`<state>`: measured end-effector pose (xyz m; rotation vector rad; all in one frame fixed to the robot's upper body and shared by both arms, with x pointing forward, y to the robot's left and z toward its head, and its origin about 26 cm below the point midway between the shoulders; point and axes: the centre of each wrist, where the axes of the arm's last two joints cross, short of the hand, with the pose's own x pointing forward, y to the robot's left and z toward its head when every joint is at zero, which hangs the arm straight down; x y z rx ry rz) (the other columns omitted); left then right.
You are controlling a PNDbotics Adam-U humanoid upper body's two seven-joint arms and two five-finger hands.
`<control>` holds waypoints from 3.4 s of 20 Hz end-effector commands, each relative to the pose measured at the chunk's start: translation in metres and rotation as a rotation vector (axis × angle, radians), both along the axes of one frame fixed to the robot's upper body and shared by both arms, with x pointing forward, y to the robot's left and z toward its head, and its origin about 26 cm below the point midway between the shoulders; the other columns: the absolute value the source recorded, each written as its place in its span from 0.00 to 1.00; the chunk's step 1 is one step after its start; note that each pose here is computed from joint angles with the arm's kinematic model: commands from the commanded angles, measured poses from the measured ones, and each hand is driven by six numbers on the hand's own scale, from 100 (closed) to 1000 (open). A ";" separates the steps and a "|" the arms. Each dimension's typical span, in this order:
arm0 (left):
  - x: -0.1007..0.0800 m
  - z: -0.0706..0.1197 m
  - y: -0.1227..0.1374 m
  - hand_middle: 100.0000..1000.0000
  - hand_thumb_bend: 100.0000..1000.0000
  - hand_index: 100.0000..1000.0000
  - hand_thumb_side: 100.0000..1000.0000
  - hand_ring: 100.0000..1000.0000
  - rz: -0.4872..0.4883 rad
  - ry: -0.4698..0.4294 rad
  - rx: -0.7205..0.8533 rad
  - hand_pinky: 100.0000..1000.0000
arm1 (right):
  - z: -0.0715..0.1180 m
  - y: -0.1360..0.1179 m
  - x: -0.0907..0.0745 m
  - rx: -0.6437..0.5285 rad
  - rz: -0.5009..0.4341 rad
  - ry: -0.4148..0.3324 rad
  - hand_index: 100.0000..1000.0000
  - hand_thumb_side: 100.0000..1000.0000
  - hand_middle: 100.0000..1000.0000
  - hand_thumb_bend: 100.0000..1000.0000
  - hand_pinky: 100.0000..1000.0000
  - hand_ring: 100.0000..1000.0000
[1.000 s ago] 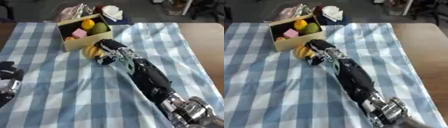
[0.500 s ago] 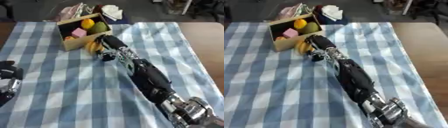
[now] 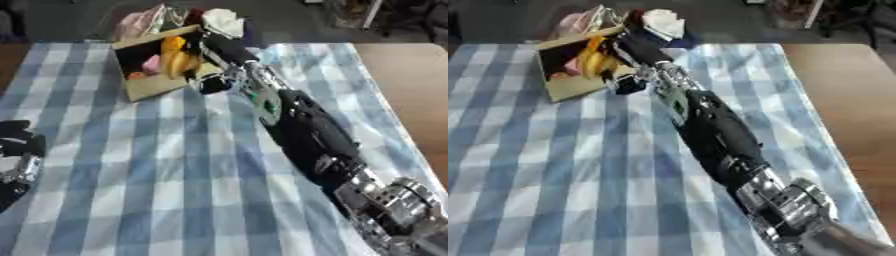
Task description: Pick up objects on the table and place them in the box.
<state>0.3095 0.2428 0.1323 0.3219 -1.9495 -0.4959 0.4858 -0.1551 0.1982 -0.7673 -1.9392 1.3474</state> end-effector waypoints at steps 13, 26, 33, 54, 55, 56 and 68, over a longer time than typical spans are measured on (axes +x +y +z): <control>0.000 0.005 -0.009 0.54 0.23 0.72 0.44 0.50 -0.070 -0.013 0.008 0.64 | 0.006 0.002 0.018 0.057 -0.234 0.019 0.59 0.18 0.53 0.00 0.67 0.71; 0.001 0.006 -0.011 0.54 0.23 0.72 0.45 0.50 -0.072 -0.014 0.001 0.64 | 0.008 0.015 0.014 -0.021 -0.349 0.006 1.00 0.63 0.96 0.34 0.75 0.87; 0.002 0.007 -0.007 0.54 0.22 0.72 0.45 0.50 -0.050 -0.019 -0.001 0.64 | 0.022 0.007 0.013 0.008 -0.290 -0.040 0.98 0.56 0.92 0.28 0.75 0.86; 0.000 -0.007 0.009 0.55 0.23 0.73 0.46 0.51 0.070 0.004 -0.023 0.64 | 0.015 -0.075 -0.087 0.680 0.088 -0.025 0.83 0.25 0.84 0.00 0.69 0.82; -0.001 -0.008 0.009 0.56 0.23 0.73 0.46 0.51 0.072 0.006 -0.023 0.64 | 0.010 -0.079 -0.092 0.700 0.081 -0.023 0.83 0.24 0.84 0.00 0.69 0.82; -0.001 -0.009 0.009 0.56 0.23 0.73 0.47 0.51 0.073 0.007 -0.023 0.64 | 0.004 -0.084 -0.097 0.720 0.072 -0.019 0.82 0.23 0.83 0.00 0.69 0.82; -0.005 -0.023 0.011 0.56 0.23 0.73 0.49 0.52 0.104 -0.017 -0.093 0.64 | -0.057 -0.125 -0.138 0.899 -0.066 0.030 0.78 0.19 0.80 0.00 0.67 0.80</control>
